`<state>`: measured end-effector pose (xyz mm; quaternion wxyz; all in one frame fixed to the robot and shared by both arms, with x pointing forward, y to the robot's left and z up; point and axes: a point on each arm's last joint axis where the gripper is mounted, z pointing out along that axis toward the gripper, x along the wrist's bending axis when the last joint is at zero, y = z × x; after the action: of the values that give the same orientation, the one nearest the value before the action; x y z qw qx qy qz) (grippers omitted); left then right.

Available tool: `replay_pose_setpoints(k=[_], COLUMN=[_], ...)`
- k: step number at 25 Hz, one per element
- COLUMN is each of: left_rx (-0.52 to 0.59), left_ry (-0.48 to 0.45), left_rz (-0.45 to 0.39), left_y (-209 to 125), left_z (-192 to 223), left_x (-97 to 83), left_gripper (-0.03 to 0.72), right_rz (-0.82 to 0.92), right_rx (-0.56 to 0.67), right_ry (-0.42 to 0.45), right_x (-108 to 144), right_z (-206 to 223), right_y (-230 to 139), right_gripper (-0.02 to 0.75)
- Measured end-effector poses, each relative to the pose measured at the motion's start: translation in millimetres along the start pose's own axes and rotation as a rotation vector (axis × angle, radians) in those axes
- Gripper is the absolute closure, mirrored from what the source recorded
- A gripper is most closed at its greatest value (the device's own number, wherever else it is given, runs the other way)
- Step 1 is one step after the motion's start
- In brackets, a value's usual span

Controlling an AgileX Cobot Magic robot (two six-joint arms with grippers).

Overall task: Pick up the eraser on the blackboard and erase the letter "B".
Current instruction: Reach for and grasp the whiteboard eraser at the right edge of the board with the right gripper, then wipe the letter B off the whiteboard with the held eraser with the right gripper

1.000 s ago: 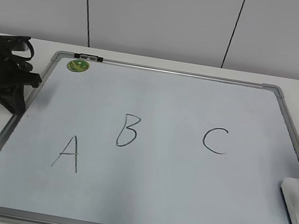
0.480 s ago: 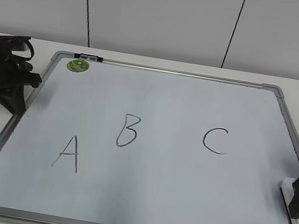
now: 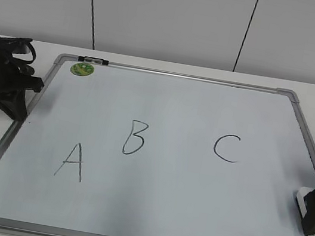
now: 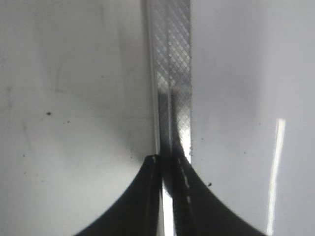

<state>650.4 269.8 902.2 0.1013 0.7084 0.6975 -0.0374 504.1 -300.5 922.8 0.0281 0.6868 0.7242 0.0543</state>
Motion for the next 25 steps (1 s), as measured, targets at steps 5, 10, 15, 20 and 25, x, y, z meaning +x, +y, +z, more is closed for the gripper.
replay_pose_setpoints(k=[5, 10, 15, 20, 25], left_rx=[0.000, 0.000, 0.000, 0.000, 0.000], left_ry=[0.000, 0.000, 0.000, 0.000, 0.000], left_rz=[0.000, 0.000, 0.000, 0.000, 0.000], left_y=[0, 0, 0, 0, 0], left_z=[0, 0, 0, 0, 0], left_x=[0.0, 0.0, 0.0, 0.0, 0.0], left_gripper=[0.657, 0.657, 0.657, 0.657, 0.657], right_rz=[0.003, 0.002, -0.005, 0.005, -0.014], right_rx=[-0.002, 0.001, -0.026, -0.064, -0.119], right_ry=[0.002, 0.004, 0.008, 0.043, 0.097], right_x=[0, 1, 2, 6, 17], right_z=[0, -6, -38, -75, -106], right_y=[0, -2, 3, 20, 38], right_gripper=[0.202, 0.203, 0.203, 0.203, 0.204])
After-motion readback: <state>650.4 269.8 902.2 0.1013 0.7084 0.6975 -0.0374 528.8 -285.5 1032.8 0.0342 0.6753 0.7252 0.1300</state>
